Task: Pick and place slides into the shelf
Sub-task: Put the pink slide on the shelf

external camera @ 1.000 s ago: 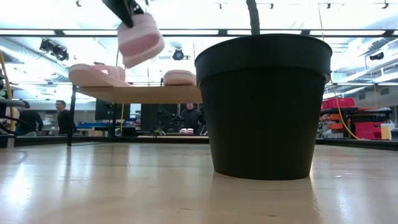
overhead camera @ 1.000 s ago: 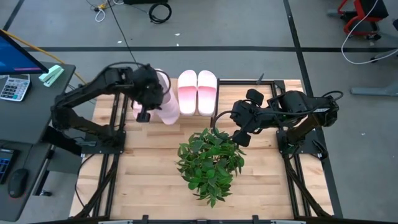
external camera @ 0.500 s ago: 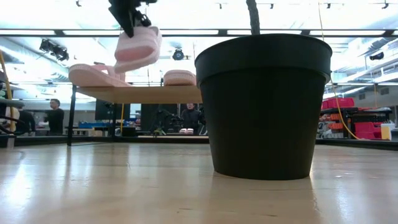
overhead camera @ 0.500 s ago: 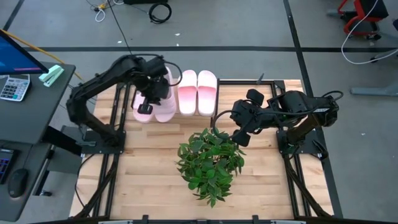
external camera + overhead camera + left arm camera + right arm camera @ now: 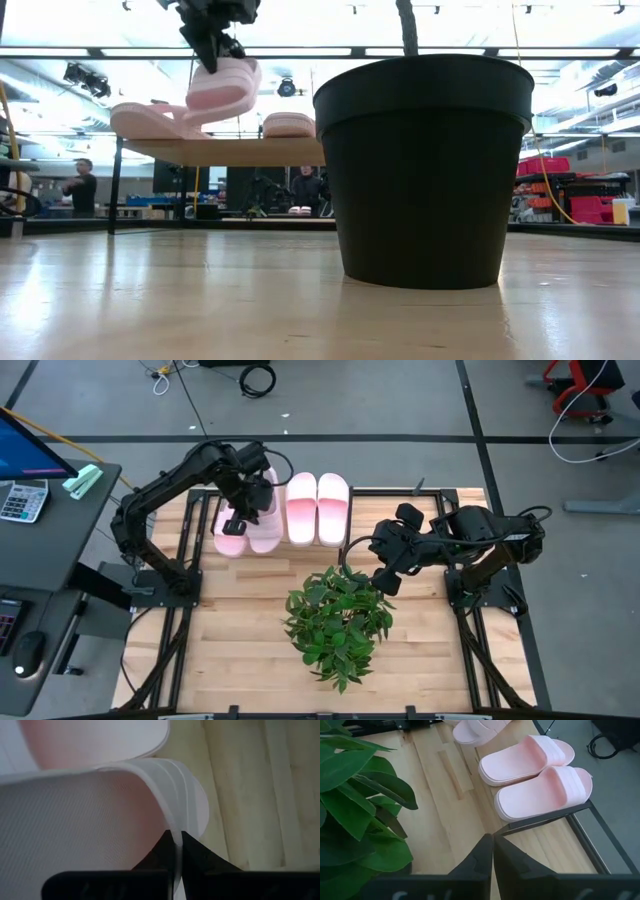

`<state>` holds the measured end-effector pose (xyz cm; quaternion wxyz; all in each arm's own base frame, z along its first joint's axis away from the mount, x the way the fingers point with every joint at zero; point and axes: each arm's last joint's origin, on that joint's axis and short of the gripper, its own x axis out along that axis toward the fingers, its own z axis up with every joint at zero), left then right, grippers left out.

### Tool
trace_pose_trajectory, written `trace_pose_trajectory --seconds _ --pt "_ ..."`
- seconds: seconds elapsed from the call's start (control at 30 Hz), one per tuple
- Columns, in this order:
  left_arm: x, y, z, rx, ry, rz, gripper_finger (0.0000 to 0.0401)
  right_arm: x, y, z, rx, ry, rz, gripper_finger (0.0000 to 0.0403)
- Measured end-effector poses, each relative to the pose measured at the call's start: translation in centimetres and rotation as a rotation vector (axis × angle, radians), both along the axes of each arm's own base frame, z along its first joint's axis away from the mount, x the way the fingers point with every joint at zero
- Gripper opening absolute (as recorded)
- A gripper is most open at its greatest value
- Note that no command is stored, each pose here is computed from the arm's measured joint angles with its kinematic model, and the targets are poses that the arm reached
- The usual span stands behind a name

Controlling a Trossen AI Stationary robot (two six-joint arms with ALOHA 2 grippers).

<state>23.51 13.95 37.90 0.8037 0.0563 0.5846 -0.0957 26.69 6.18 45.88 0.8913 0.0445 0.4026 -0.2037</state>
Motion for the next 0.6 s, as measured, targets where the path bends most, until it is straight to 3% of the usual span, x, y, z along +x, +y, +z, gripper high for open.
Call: trace_pose_trajectory --seconds 0.6 --pt "1.0 0.6 -1.1 -0.05 0.014 -0.022 0.0012 0.0 0.0 0.0 0.0 0.0 -0.001 0.002"
